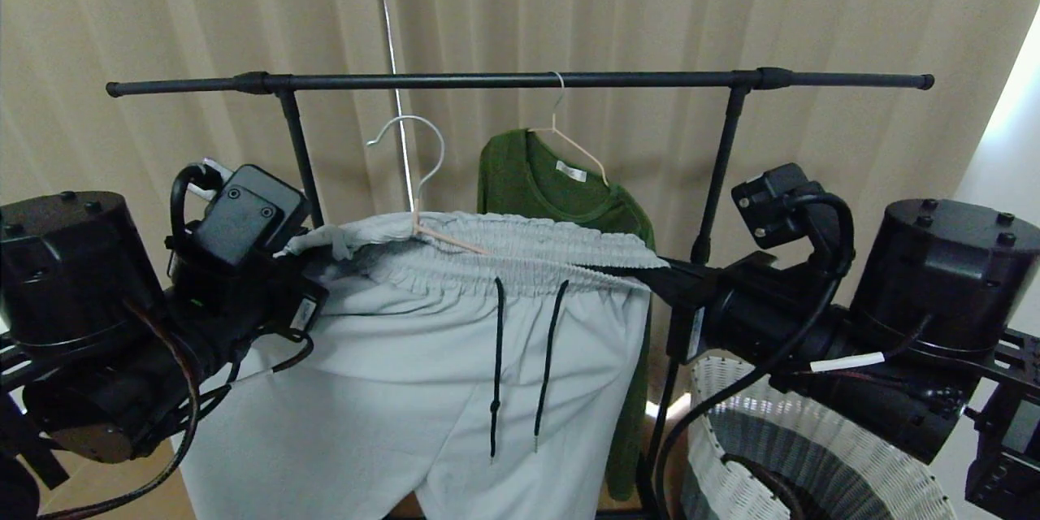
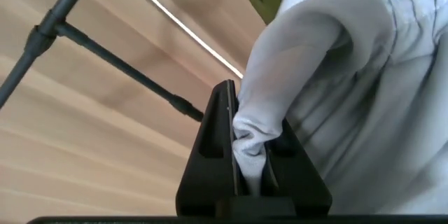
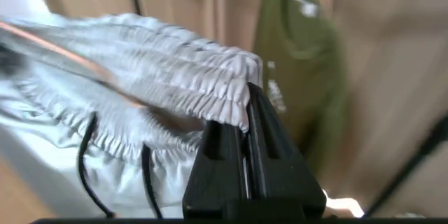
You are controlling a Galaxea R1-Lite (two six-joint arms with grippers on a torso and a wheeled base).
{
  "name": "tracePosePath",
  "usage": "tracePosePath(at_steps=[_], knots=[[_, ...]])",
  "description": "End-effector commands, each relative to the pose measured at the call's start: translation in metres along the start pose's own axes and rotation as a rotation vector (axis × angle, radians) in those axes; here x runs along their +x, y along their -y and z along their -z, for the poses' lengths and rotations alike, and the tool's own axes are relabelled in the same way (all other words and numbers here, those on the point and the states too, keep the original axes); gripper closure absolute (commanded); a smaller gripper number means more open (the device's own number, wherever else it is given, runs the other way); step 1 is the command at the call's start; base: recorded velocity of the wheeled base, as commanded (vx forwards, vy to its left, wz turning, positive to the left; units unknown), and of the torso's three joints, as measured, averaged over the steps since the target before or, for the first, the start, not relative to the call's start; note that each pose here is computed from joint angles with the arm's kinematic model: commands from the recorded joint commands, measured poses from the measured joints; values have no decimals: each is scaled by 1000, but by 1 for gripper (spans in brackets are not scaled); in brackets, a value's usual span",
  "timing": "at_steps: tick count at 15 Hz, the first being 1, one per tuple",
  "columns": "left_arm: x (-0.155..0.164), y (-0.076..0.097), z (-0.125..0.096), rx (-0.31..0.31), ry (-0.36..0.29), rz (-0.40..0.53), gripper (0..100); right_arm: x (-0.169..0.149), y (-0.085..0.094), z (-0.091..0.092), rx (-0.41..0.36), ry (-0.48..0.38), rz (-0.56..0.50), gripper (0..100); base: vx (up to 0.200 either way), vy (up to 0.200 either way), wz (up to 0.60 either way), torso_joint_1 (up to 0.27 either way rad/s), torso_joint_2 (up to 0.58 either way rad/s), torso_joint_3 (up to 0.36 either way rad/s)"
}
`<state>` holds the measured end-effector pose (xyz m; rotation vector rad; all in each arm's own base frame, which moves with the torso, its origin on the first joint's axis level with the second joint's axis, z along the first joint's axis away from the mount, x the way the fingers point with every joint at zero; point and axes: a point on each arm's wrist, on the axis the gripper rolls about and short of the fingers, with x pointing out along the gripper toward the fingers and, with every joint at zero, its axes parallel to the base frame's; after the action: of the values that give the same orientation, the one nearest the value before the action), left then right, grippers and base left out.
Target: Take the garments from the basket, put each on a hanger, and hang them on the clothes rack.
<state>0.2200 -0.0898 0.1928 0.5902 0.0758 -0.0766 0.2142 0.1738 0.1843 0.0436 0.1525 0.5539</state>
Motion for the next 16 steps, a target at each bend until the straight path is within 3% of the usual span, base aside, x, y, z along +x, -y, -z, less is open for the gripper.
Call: tracePosePath(at_steps=[1,3,5,6,7,11,16], knots=[[7,2,0,-39,-21,-23,100,-8,5,6,-2,-9,9,100,0,0,0,0,0,0],[13,4,-4,-101,-23,-35,100,-13,4,12,-6,-12,-17,100,0,0,0,0,0,0],[20,7,-2,-112,-44,-43,100,-22,1,11,-5,12,-170,100,0,0,0,0,0,0],[20,7,-2,-112,-44,-43,100,-22,1,11,-5,12,-170,100,0,0,0,0,0,0],[24,11,-7,-118,-57,-83,100,-32,-1,10,-9,12,-278,100,0,0,0,0,0,0],[16,29,-30,-161,22,-14,100,-33,-4,14,-11,-1,-303,100,0,0,0,0,0,0],[17,33,-34,-165,33,-6,100,-37,-28,19,-24,-22,-394,100,0,0,0,0,0,0]])
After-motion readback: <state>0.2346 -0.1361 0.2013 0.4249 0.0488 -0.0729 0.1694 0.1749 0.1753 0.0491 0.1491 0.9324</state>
